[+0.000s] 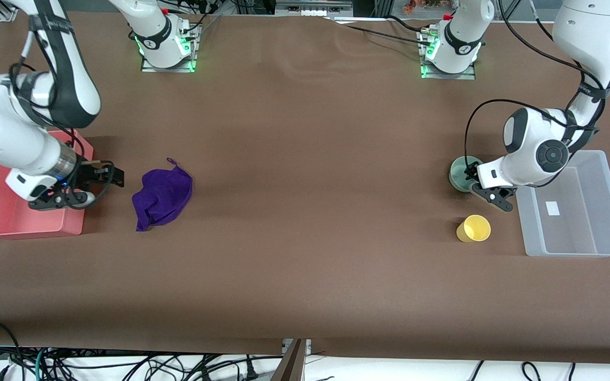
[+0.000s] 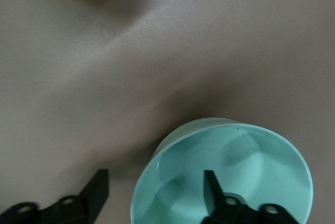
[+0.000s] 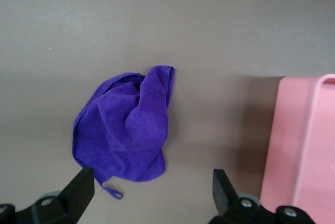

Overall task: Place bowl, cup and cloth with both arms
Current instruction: 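Grasp the green bowl with the left gripper while the right gripper grasps the cloth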

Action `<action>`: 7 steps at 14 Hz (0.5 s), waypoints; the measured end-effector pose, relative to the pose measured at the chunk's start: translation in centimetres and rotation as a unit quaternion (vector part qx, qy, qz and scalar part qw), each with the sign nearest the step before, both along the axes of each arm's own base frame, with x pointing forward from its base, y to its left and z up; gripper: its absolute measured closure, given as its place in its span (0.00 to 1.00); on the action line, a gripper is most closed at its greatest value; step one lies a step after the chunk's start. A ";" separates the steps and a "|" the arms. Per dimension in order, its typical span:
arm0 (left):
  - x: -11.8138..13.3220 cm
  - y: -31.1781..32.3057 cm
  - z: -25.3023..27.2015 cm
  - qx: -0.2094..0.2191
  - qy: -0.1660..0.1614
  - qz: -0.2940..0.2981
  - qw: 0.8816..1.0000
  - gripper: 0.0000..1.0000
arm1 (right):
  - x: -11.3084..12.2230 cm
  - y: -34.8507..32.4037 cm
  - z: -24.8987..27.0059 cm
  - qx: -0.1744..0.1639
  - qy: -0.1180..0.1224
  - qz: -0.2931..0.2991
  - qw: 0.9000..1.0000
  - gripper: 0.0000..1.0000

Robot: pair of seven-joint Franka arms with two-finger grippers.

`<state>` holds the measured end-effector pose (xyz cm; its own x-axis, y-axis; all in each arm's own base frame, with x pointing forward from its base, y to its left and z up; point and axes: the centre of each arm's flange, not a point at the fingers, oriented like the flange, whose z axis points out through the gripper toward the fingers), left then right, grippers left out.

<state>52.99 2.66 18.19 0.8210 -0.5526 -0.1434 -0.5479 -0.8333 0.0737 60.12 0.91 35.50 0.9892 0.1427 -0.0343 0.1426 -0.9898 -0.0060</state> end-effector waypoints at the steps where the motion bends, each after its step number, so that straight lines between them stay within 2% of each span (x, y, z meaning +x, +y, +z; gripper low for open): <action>1: 0.0 0.0 0.0 -0.001 -0.001 -0.004 1.000 0.35 | 0.1 0.2 -1.5 0.001 0.002 0.002 1.000 0.00; 7: 0.2 0.0 0.3 -0.002 -0.003 -0.018 1.000 0.95 | 0.9 2.0 -9.6 0.012 -0.003 -0.023 1.000 0.00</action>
<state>53.15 2.67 18.48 0.8019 -0.5816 -0.1363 -0.5772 -0.8132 0.0743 61.02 2.90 25.91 0.9950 0.0971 -0.0253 0.0964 -0.9949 -0.0285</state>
